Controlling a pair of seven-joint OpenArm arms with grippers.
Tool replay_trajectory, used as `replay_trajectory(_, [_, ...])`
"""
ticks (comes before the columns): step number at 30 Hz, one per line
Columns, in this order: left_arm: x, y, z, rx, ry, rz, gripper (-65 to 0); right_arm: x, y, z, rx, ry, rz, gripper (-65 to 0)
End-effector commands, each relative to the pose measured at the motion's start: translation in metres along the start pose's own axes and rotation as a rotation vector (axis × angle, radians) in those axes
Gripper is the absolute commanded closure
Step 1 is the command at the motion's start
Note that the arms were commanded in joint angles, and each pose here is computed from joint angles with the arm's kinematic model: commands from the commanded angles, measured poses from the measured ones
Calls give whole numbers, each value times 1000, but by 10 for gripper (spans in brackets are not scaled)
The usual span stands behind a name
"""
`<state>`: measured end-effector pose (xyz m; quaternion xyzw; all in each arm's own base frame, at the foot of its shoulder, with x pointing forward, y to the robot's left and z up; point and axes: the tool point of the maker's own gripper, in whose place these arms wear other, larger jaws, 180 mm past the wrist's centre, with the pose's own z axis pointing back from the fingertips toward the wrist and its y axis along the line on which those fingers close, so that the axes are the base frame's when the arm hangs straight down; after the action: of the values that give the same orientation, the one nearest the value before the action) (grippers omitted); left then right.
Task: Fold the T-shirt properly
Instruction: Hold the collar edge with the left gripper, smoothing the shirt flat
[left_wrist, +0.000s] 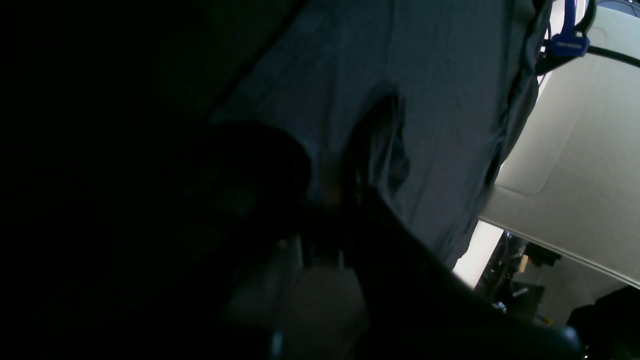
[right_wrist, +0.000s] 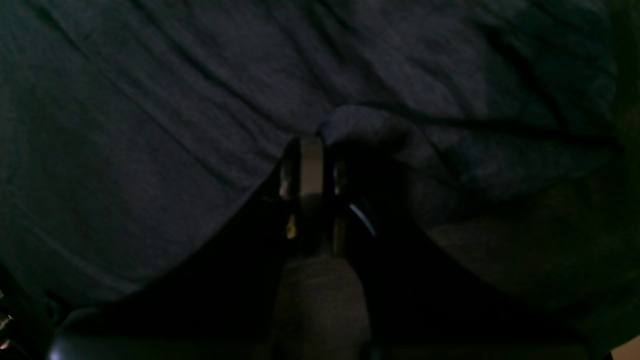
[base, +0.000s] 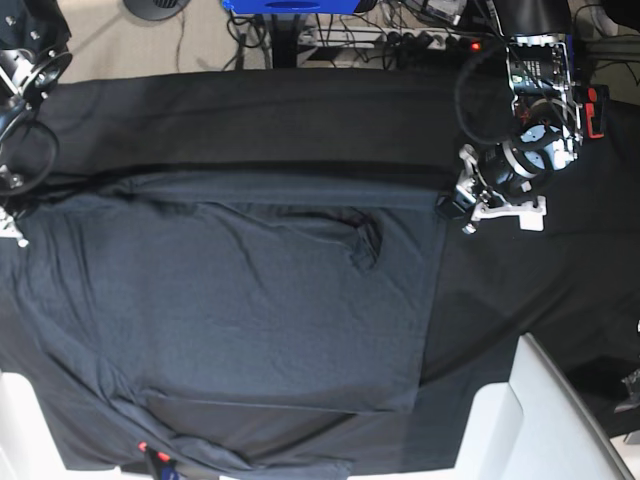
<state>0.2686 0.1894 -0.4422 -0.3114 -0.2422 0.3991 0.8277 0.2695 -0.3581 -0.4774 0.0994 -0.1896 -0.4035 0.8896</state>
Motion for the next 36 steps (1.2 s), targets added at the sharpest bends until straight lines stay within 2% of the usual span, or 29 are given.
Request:
replay_trajectory(1, [8,-10,3,-31,-16,-9,0,23,1,11,4,-54,7,0])
replay_trajectory(11, [10,-14,3,-40,-21,-14,0,12,-2,10,0,-11,14,0])
replay_trajectory(16, [12,-12,4,-37,-27,-6,0,20,-6,21,-15,-50,33,0])
replay_trajectory(36, [18,-24,0,-57,-35,-19,0,24,-1,20,-7,-56,26,0])
